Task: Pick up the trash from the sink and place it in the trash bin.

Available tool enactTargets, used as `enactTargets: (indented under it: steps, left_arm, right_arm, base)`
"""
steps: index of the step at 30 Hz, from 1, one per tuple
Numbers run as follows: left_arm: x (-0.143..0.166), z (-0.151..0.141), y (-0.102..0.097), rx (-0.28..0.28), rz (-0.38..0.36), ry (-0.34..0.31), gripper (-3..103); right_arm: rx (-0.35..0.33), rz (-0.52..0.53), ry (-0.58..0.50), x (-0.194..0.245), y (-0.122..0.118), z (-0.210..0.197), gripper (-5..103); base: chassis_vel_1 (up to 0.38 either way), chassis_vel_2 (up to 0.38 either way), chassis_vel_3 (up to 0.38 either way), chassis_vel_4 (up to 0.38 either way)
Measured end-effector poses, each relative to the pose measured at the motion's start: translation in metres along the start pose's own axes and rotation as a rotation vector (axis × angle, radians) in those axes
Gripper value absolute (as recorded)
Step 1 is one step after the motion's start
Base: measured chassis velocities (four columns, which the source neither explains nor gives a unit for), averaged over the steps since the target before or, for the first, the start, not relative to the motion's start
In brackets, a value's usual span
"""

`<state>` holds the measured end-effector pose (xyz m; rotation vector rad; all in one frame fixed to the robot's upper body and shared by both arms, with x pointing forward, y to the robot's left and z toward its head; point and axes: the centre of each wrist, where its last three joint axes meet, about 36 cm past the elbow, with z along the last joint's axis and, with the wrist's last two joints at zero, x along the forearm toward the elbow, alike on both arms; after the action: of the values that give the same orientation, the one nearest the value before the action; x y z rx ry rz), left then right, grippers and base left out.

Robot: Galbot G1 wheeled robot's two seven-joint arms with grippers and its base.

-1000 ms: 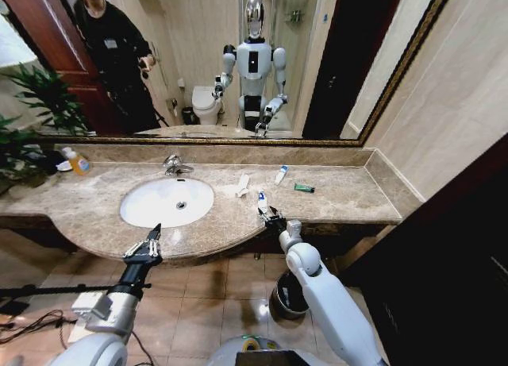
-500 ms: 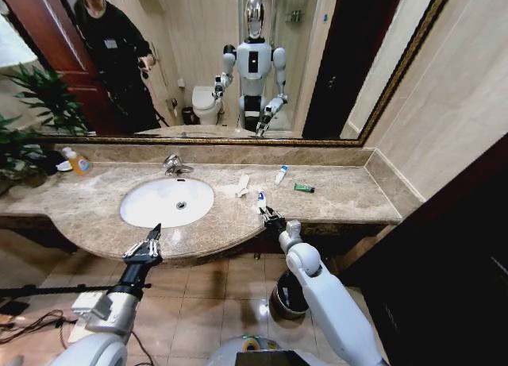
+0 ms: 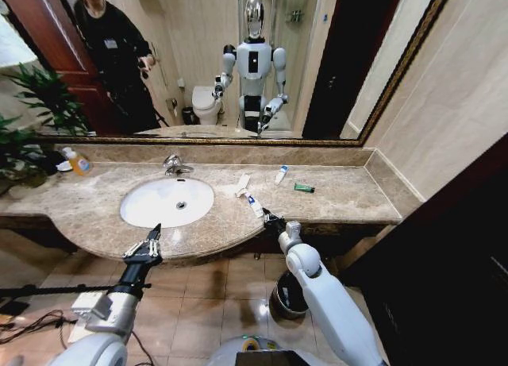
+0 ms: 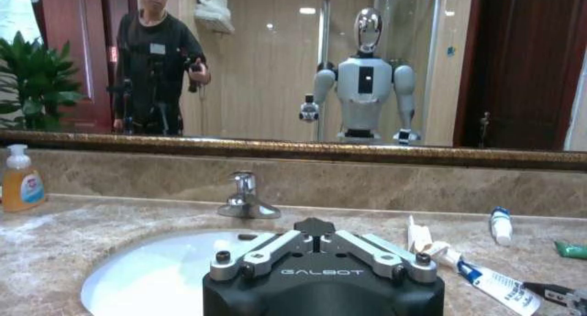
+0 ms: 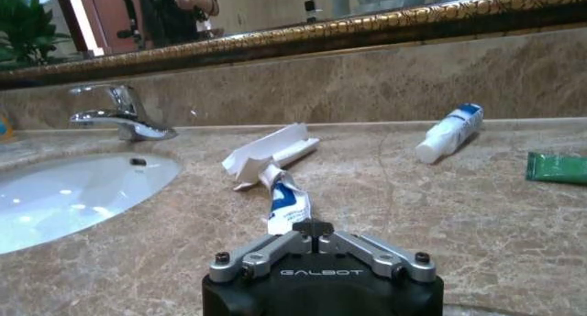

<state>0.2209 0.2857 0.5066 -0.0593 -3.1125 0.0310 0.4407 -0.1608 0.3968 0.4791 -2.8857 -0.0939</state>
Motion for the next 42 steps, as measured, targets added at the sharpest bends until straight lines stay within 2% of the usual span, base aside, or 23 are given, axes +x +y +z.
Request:
enactTargets:
  steps: [9, 17, 25, 42]
  left_arm:
    - [0.0, 0.0, 0.0, 0.0, 0.0, 0.0, 0]
    - [0.0, 0.0, 0.0, 0.0, 0.0, 0.0, 0]
    - [0.0, 0.0, 0.0, 0.0, 0.0, 0.0, 0]
    - [0.0, 0.0, 0.0, 0.0, 0.0, 0.0, 0]
  right_arm:
    - [-0.011, 0.001, -0.039, 0.018, -0.004, -0.016, 0]
    - [-0.01, 0.036, -0.064, 0.061, -0.027, -0.031, 0]
    - [0.0, 0.09, -0.038, 0.106, -0.049, -0.026, 0]
    - [-0.032, 0.149, 0.053, 0.202, -0.055, 0.002, 0]
  base:
    - [0.0, 0.0, 0.0, 0.0]
    - [0.0, 0.0, 0.0, 0.0]
    - [0.0, 0.0, 0.0, 0.0]
    - [0.0, 0.0, 0.0, 0.0]
